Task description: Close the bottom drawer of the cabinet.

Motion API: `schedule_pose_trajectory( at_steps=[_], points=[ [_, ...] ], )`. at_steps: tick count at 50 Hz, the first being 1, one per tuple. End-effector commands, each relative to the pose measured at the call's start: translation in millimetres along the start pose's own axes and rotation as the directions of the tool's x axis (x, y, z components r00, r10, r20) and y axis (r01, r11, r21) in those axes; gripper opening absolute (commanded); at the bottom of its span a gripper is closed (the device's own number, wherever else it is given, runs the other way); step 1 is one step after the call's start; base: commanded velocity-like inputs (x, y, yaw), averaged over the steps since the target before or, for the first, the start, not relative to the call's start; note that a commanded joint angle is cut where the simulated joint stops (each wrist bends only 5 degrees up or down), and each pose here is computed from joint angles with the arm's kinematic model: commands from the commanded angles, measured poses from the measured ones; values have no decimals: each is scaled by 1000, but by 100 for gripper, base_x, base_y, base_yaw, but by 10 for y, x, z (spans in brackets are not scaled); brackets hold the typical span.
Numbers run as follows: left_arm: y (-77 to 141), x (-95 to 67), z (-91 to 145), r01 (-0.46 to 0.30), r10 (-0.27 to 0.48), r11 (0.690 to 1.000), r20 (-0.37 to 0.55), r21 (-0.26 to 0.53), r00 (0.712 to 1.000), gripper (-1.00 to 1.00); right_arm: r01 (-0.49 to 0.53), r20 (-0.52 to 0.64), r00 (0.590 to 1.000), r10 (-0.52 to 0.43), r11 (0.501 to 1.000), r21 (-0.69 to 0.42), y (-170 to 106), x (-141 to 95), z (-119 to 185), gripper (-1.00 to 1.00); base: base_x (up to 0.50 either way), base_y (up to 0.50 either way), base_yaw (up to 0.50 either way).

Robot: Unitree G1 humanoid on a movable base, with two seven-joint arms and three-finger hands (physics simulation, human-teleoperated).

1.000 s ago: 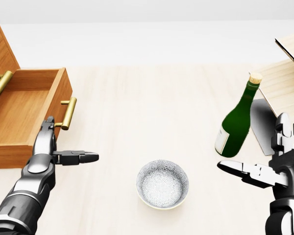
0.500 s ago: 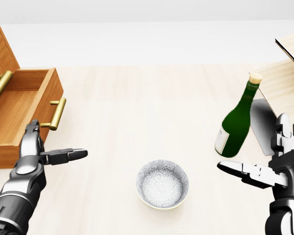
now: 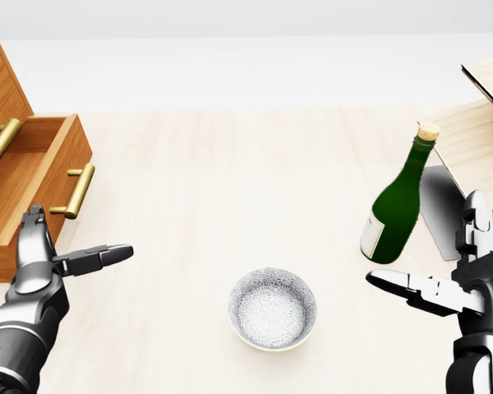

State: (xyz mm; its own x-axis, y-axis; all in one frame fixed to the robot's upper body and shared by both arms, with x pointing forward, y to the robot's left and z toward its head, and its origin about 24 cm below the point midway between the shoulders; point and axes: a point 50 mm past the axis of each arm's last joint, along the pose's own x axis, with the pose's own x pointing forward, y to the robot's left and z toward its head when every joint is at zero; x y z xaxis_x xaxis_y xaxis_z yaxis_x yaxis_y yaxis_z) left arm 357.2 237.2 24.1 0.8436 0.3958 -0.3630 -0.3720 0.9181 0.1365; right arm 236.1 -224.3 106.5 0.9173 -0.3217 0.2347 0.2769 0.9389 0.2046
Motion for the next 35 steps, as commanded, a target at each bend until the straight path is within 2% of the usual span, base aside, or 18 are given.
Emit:
schedule_pose_trajectory(
  at_steps=[1, 12, 15, 27, 29, 35],
  points=[
    [146, 4, -63, -117, 116, 993, -27, -25, 993, 100, 0, 1, 1000, 0, 1000, 4, -3, 3, 9, 100, 0, 0, 0],
    [244, 4, -72, -205, 203, 978, -37, -39, 978, 100, 0, 2, 1000, 0, 1000, 4, 5, -6, 38, 100, 0, 0, 0],
    [301, 7, -58, -253, 250, 966, -43, -61, 967, 100, 0, 1, 1000, 0, 1000, 3, 8, -7, 38, 100, 0, 0, 0],
    [390, -1, -84, -333, 329, 939, -66, -83, 942, 100, 2, 2, 1000, -2, 1000, 6, 3, -11, 48, 100, 0, 0, 0],
    [433, -5, -88, -371, 365, 924, -73, -91, 928, 100, 2, 0, 1000, -2, 1000, 5, 2, -9, 35, 100, 0, 0, 0],
    [483, -7, -92, -397, 390, 912, -84, -104, 917, 100, 2, 0, 1000, -2, 1000, 6, -4, -10, 31, 100, 0, 0, 0]
  ],
)
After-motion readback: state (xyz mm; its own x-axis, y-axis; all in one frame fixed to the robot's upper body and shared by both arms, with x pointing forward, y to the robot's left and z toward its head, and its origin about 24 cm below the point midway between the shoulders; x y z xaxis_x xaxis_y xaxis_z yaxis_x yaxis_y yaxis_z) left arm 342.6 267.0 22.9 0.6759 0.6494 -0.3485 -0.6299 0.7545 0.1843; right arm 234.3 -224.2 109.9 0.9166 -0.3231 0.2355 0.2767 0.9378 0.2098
